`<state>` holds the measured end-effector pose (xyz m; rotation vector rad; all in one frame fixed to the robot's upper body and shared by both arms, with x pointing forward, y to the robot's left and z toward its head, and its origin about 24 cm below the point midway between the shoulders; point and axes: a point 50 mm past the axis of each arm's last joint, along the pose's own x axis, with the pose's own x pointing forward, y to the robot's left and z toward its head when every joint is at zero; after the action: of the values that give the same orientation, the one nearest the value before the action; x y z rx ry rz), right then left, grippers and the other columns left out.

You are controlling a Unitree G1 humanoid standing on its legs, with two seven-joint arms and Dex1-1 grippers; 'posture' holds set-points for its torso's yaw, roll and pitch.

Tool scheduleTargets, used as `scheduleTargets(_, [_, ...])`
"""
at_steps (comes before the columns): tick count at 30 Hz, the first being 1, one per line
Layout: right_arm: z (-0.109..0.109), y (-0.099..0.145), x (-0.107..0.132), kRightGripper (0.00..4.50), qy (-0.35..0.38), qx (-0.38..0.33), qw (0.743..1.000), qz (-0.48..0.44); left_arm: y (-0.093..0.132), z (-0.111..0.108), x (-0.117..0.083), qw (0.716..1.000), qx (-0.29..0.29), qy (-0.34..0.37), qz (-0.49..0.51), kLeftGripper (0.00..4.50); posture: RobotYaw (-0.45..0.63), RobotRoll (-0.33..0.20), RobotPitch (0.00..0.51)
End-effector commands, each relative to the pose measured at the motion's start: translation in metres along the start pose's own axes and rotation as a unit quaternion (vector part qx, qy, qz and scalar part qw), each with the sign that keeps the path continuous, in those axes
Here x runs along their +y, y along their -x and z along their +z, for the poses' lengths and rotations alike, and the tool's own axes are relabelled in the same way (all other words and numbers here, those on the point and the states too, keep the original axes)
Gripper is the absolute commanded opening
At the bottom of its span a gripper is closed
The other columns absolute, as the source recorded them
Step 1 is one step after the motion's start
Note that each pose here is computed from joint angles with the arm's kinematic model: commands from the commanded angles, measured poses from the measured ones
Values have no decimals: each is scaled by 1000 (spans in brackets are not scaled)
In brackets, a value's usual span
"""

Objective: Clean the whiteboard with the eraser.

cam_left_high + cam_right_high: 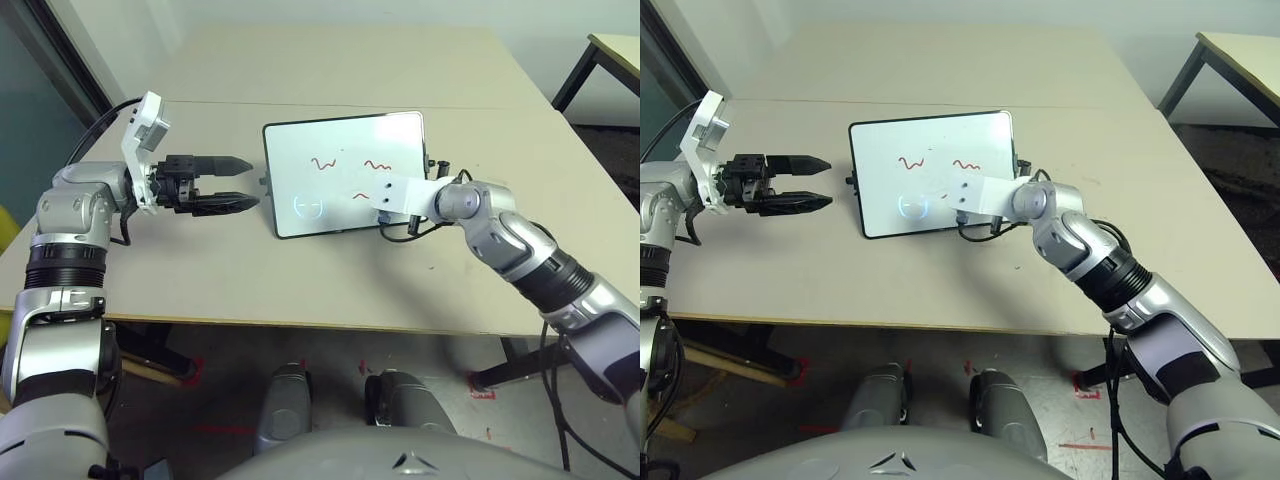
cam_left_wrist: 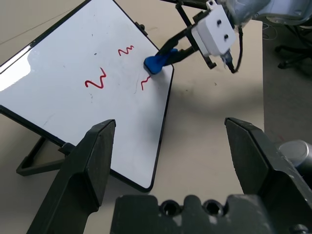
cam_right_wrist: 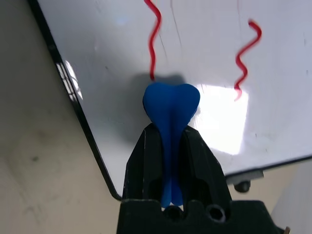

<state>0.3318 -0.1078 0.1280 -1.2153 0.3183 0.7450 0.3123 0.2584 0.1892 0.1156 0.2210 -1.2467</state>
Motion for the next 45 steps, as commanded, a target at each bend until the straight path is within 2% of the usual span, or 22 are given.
scheduleTargets(1, [6,-6,9,297,22,-3,1000,18,1,4,1,1000,-2,-8,4,4500,256,0,28])
scheduleTargets(15, [41,-19,13,297,49,-45,998,22,2,5,1,1000,-5,-12,10,4500,279,0,19])
scheduleTargets(19, [42,-21,14,297,51,-46,997,22,2,5,1,1000,-6,-13,12,4500,283,0,17])
scheduleTargets(26, [21,-19,6,297,37,-13,999,12,2,5,2,1000,-6,-14,13,4500,263,0,16])
scheduleTargets(41, [-41,5,-17,296,4,75,997,-26,-9,8,9,1000,-8,-18,-2,4500,211,0,23])
scheduleTargets(45, [-47,9,-22,296,1,79,996,-34,-10,9,10,1000,-8,-19,-5,4500,207,0,22])
